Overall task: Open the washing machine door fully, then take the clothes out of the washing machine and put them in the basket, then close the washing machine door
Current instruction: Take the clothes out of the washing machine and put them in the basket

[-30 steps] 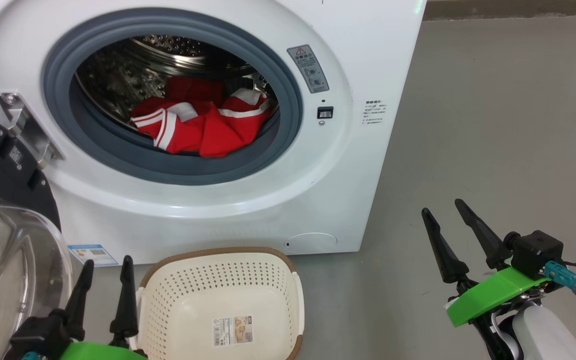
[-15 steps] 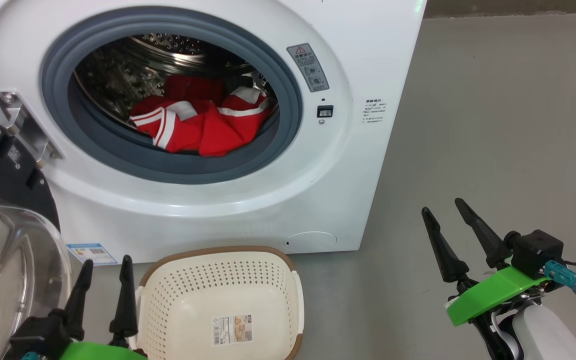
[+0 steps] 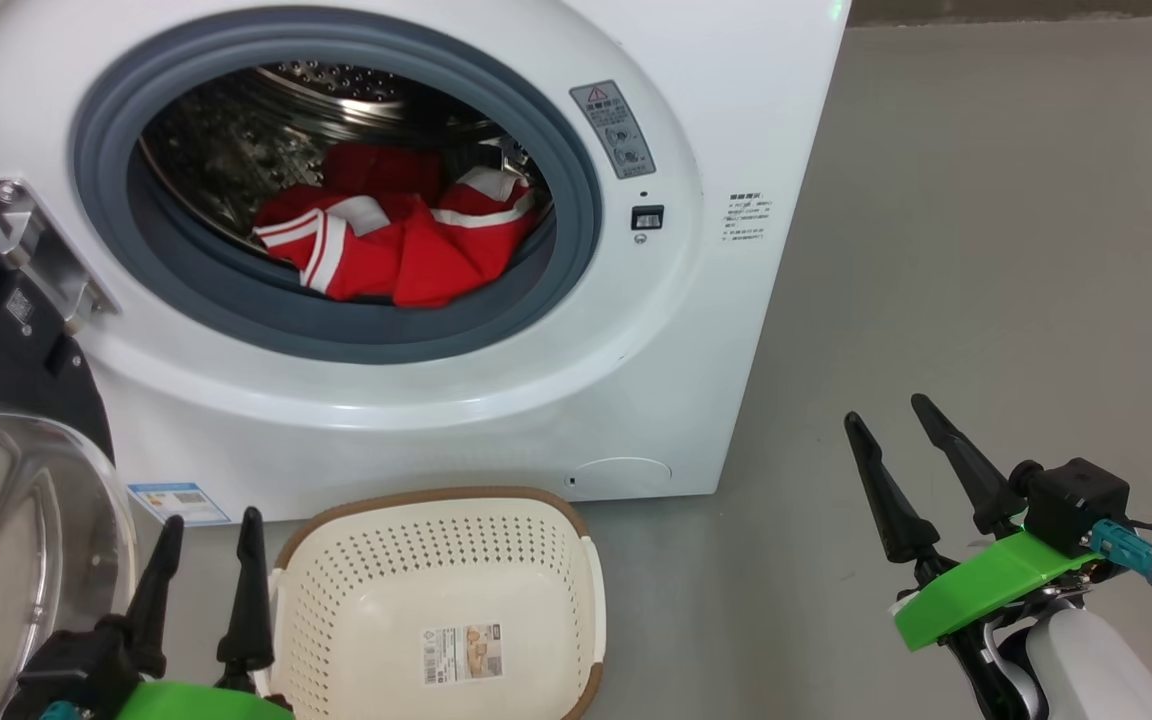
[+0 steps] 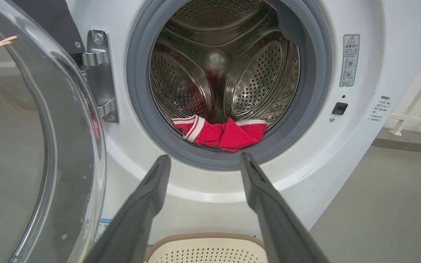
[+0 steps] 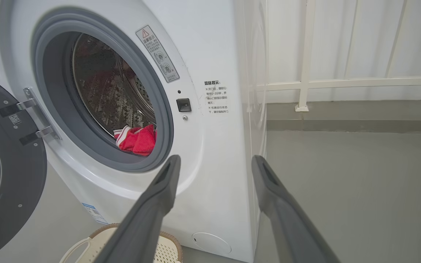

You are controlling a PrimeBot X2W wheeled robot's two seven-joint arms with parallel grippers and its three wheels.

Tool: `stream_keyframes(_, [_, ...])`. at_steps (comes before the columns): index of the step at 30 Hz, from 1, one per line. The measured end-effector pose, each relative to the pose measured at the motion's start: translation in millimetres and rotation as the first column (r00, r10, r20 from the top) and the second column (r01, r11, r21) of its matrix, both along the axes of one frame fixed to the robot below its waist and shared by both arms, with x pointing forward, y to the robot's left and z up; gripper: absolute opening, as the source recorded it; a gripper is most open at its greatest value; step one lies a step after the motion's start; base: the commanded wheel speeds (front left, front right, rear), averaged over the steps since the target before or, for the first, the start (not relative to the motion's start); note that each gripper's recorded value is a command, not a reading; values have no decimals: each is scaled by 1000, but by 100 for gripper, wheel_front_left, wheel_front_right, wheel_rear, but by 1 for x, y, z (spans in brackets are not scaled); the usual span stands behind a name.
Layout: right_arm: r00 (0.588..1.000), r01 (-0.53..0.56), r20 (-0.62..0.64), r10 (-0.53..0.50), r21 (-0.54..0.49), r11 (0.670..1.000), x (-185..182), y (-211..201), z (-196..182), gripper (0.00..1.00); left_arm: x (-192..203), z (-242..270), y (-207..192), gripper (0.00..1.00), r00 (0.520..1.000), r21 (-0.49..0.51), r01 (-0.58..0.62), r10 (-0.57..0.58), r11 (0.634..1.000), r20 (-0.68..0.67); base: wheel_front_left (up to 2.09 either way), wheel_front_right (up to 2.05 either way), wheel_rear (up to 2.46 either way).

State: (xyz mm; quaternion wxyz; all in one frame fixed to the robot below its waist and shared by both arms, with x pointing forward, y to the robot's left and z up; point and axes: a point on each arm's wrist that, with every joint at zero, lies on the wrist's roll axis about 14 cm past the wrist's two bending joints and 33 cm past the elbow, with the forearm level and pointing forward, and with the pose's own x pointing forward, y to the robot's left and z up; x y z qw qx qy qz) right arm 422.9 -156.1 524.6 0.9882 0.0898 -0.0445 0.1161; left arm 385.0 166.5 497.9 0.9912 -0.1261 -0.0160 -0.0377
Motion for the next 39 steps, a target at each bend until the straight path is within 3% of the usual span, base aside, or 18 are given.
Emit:
stream_keyframes(18, [999, 23, -36, -23, -3, 1000, 18, -8, -17, 100, 37, -2, -13, 100, 999, -5, 37, -37, 999, 8, 0, 0, 0])
stream_keyframes(26, [998, 26, -59, -27, -18, 999, 29, -9, -30, 100, 65, 4, -20, 100, 997, 11, 61, -62, 998, 38, 0, 0, 0])
stream_keyframes(39, [992, 62, -114, -62, -4, 998, 47, -15, -58, 100, 127, -12, -42, 100, 990, 46, 139, -138, 989, -24, 0, 0, 0])
